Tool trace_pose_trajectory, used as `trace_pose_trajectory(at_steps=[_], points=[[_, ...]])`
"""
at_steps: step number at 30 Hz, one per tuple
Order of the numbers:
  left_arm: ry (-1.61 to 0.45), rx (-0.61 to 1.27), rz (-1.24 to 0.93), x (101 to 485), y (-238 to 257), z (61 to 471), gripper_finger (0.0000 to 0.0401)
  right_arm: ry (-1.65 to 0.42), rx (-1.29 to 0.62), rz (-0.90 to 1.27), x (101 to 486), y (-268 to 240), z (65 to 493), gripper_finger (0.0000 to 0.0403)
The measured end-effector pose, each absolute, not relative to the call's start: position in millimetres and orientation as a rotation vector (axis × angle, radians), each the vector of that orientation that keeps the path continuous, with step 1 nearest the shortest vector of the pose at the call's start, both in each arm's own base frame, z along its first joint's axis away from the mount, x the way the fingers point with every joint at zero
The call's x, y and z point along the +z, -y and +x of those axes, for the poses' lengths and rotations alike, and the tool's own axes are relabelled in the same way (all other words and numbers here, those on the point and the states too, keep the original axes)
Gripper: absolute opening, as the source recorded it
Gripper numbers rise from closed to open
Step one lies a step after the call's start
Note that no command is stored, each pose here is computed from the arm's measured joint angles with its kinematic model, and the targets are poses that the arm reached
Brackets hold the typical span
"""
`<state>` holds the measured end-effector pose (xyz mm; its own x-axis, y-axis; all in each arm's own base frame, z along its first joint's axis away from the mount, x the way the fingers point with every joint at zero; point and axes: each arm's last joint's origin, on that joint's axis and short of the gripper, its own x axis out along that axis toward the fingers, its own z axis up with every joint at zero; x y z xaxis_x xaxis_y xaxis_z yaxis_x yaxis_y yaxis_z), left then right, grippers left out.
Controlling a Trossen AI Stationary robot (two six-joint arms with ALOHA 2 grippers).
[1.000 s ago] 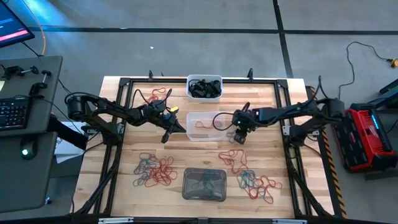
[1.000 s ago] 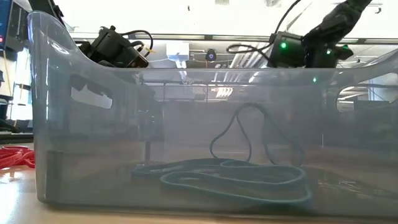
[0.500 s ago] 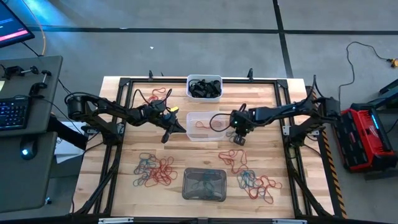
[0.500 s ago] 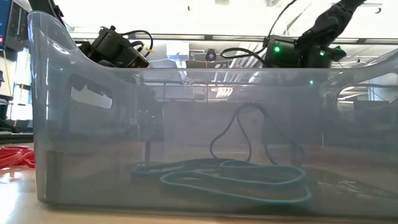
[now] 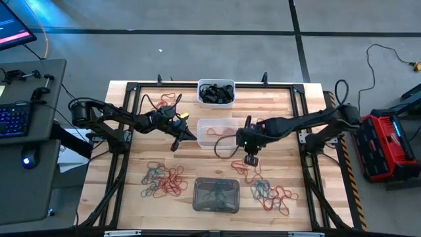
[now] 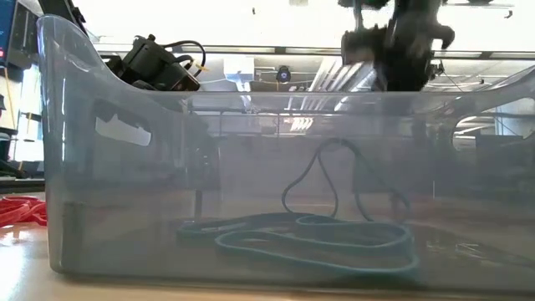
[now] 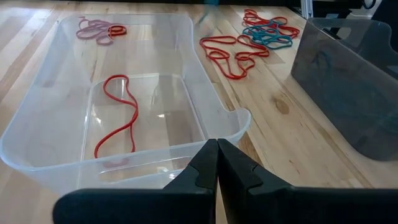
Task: Sort rubber bands into baskets
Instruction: Put the blue rubber band into the black bin
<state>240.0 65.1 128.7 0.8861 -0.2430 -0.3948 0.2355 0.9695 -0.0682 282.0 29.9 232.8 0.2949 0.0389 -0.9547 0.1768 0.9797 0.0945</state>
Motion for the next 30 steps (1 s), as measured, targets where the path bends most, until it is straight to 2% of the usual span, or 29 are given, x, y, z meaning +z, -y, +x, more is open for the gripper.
trace_pose_trajectory(at_steps=[7,14,21,30], points=[[-0.413,-0.249,-0.018,128.7,-65.1,240.0,0.0,-1.093,0.016,0.14,273.7,-77.9,293.0,0.0],[-0.412,-0.249,-0.018,128.7,-65.1,240.0,0.0,-0.873,0.147,0.12,285.1,-119.5,303.4,0.0],[-0.409,-0.252,-0.014,129.0,-64.4,240.3,0.0,-0.871,0.21,0.111,257.5,-148.8,320.5,0.0],[-0.408,-0.273,0.007,128.9,-60.3,241.4,0.0,-0.961,0.165,0.181,222.9,-156.9,335.0,0.0]])
